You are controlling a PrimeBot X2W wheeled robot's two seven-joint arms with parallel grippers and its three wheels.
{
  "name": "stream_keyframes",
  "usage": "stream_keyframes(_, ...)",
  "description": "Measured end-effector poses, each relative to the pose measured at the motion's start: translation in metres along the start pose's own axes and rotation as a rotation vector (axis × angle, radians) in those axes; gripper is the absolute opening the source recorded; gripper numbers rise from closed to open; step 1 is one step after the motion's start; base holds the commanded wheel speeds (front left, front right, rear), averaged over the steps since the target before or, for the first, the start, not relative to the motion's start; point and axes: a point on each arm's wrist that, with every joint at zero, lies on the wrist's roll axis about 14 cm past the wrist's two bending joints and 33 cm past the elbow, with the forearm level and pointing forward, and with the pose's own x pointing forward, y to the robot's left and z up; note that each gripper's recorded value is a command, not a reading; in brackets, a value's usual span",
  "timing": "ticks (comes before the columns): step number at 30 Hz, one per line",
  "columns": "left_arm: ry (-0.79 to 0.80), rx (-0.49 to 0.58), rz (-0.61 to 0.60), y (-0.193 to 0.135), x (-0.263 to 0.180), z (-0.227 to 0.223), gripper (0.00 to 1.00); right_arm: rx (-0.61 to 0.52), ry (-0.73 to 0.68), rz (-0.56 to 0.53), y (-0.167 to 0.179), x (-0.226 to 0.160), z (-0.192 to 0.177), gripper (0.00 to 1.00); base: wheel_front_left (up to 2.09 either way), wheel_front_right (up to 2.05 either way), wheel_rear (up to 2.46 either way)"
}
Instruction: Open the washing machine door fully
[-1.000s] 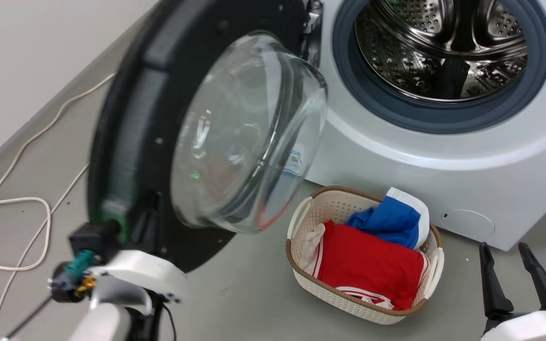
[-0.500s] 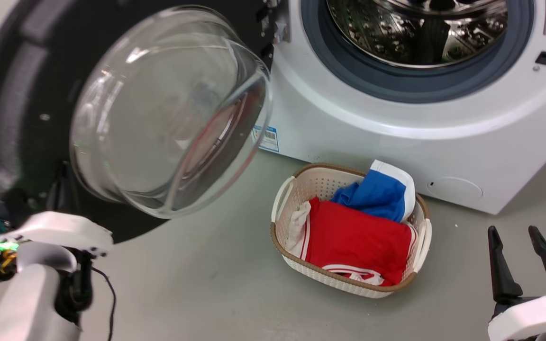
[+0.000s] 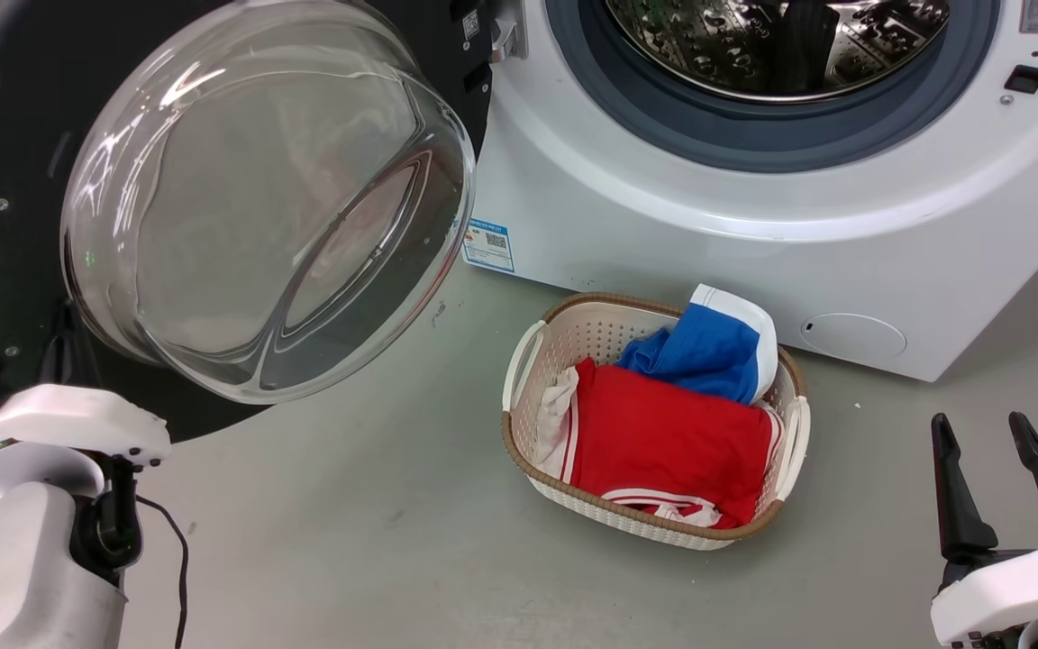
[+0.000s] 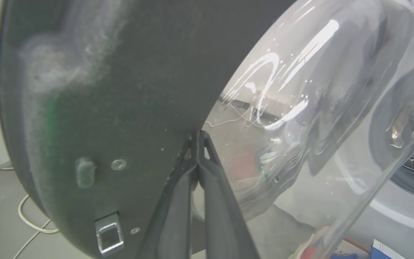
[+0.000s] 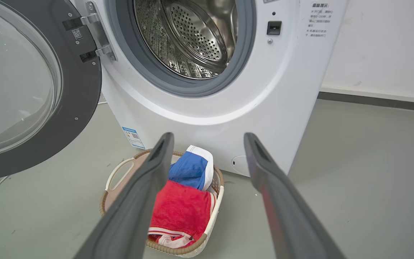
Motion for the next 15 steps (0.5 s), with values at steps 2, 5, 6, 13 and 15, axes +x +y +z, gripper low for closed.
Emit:
stream_keyframes(2,-0.005,0.006,-0.006,0.000,-0.001,0.001,0.00,-0.001,-0.004,0.000,0.000,0.000,0.001,1.00,0.00,0.00,0.00)
stream_keyframes(5,-0.021,0.017,-0.014,0.000,-0.007,0.005,0.00,-0.001,-0.014,0.002,0.002,-0.002,0.005,1.00,0.00,0.00,0.00)
stream_keyframes(6,-0.025,0.022,-0.018,0.001,-0.010,0.005,0.00,0.001,-0.018,0.002,0.003,-0.003,0.006,1.00,0.00,0.00,0.00)
stream_keyframes(13,-0.066,0.050,-0.063,-0.006,-0.047,0.008,0.00,0.012,-0.062,0.002,0.009,-0.014,0.017,1.00,0.00,0.00,0.00)
stream_keyframes(15,-0.072,0.049,-0.075,-0.009,-0.060,0.008,0.00,0.012,-0.075,0.003,0.012,-0.017,0.021,1.00,0.00,0.00,0.00)
